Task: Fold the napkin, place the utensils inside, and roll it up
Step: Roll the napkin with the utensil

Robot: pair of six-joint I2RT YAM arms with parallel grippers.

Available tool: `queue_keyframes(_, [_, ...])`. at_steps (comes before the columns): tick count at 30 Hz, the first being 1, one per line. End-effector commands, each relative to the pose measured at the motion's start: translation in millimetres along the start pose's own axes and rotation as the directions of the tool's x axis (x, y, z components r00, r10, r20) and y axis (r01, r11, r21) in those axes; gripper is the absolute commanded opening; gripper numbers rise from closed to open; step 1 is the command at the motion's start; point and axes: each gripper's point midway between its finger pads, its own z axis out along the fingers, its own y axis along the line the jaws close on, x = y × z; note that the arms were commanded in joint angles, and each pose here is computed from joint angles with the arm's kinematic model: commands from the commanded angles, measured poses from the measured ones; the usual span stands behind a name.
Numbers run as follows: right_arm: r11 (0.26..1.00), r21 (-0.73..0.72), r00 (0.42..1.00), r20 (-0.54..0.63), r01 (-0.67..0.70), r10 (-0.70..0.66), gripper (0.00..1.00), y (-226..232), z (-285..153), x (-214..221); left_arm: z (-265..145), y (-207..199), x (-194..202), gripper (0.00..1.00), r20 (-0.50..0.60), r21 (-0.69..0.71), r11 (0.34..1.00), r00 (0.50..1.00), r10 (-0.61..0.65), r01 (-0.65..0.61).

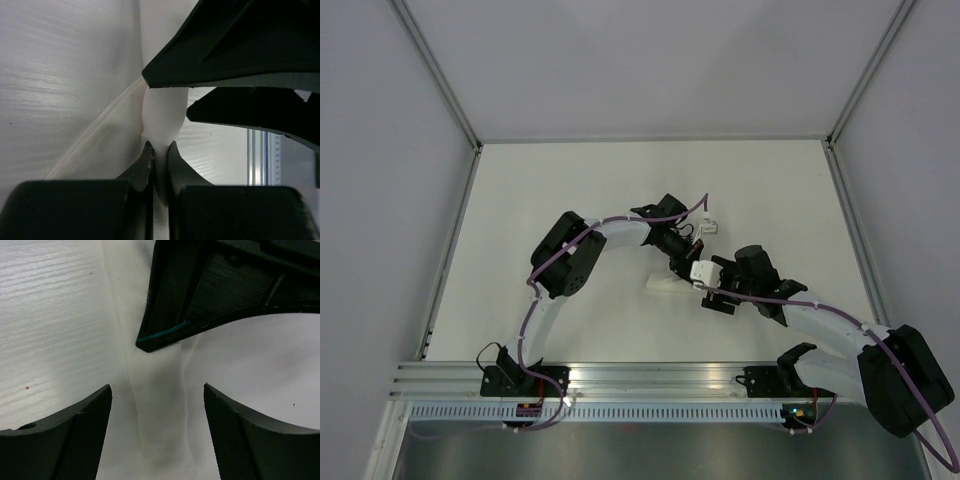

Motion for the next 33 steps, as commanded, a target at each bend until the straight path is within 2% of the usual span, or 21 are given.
queue_keyframes(1, [0.994,0.098,0.999,-0.008,0.053,-0.052,0.79,-18,5,-6,11,18,111,0.03,-0.256,-0.143,0.944,0.910,-0.327,0.299])
queue_keyframes(5, [0.995,0.062,0.997,-0.039,0.074,-0.072,0.69,-8,12,-1,9,19,108,0.08,-0.251,-0.149,0.939,0.907,-0.338,0.309])
queue_keyframes(9, [0.996,0.039,0.995,-0.052,0.083,-0.081,0.63,-1,15,4,8,21,101,0.17,-0.237,-0.167,0.941,0.914,-0.330,0.296])
queue_keyframes(10, [0.996,0.036,0.995,-0.049,0.087,-0.085,0.51,0,15,3,7,23,100,0.18,-0.233,-0.177,0.939,0.915,-0.331,0.294])
queue_keyframes(11, [0.995,0.033,0.995,-0.054,0.090,-0.089,0.43,0,15,4,5,22,94,0.19,-0.223,-0.183,0.941,0.921,-0.320,0.283])
queue_keyframes(14, [0.995,0.014,0.993,-0.071,0.096,-0.094,0.31,1,15,6,1,22,78,0.27,-0.191,-0.196,0.949,0.939,-0.285,0.248])
queue_keyframes(18, [0.995,-0.013,0.991,-0.093,0.095,-0.096,0.27,5,14,9,-5,21,54,0.35,-0.139,-0.218,0.957,0.964,-0.225,0.192])
queue_keyframes(24, [0.995,-0.047,0.990,-0.109,0.085,-0.090,0.24,10,13,11,-29,18,13,0.39,-0.017,-0.294,0.952,0.995,-0.096,0.087])
queue_keyframes(27, [0.995,-0.058,0.989,-0.117,0.084,-0.090,0.23,11,13,12,-41,21,-1,0.43,0.026,-0.341,0.939,0.999,-0.033,0.040])
queue_keyframes(33, [0.992,-0.098,0.987,-0.135,0.078,-0.091,0.22,15,13,14,-74,25,-21,0.43,0.108,-0.448,0.894,0.992,0.060,-0.006])
